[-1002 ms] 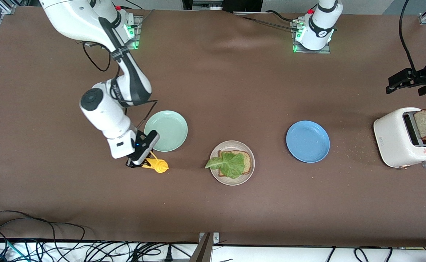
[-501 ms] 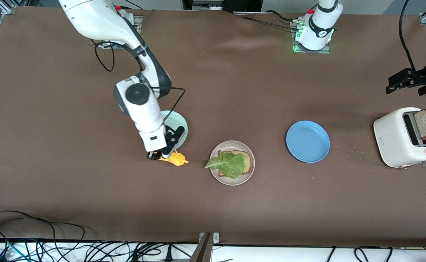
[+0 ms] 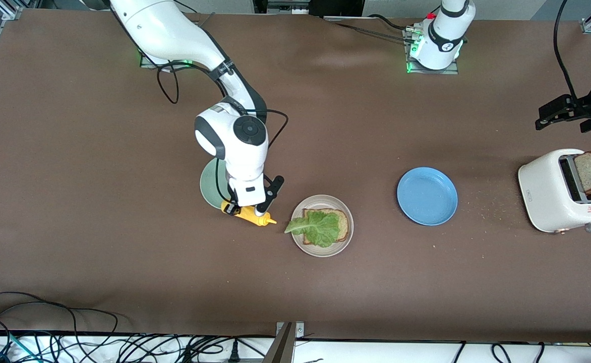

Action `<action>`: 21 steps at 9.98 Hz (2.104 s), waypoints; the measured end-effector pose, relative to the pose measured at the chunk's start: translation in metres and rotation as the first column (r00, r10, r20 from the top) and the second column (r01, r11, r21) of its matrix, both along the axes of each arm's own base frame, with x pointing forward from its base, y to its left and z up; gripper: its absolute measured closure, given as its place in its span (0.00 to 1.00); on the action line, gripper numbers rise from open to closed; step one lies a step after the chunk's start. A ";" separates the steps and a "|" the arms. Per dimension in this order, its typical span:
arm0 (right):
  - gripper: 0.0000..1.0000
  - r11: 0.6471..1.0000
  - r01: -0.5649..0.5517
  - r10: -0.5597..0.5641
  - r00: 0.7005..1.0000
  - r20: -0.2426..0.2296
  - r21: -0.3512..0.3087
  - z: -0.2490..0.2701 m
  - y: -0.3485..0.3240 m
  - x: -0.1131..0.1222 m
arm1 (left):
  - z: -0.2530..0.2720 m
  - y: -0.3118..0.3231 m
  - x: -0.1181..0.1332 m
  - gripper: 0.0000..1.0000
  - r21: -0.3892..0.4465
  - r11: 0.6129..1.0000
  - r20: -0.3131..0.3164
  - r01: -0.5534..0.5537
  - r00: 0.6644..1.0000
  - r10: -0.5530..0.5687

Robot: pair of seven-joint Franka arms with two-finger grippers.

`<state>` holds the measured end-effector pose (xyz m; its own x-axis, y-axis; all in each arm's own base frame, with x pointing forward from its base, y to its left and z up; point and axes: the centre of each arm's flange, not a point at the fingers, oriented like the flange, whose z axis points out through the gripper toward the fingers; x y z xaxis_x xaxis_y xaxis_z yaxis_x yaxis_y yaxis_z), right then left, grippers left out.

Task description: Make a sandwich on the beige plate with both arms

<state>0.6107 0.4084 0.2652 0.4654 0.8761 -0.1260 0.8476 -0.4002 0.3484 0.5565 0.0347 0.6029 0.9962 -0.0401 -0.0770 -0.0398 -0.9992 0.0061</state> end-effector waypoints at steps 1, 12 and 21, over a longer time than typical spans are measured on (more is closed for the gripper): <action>0.89 0.998 -0.005 0.005 1.000 -0.001 -0.059 -0.004 0.006 -0.001 | 0.000 0.000 0.000 0.00 0.000 1.000 0.000 0.000 1.000 0.000; 0.89 0.943 -0.085 0.118 0.989 0.086 -0.322 -0.045 0.074 -0.037 | -0.001 0.000 0.000 0.00 0.000 1.000 -0.001 0.000 1.000 0.000; 0.89 0.999 0.051 -0.050 0.998 -0.033 0.018 0.142 -0.077 0.060 | -0.001 -0.001 0.000 0.00 0.000 1.000 -0.002 0.001 1.000 -0.001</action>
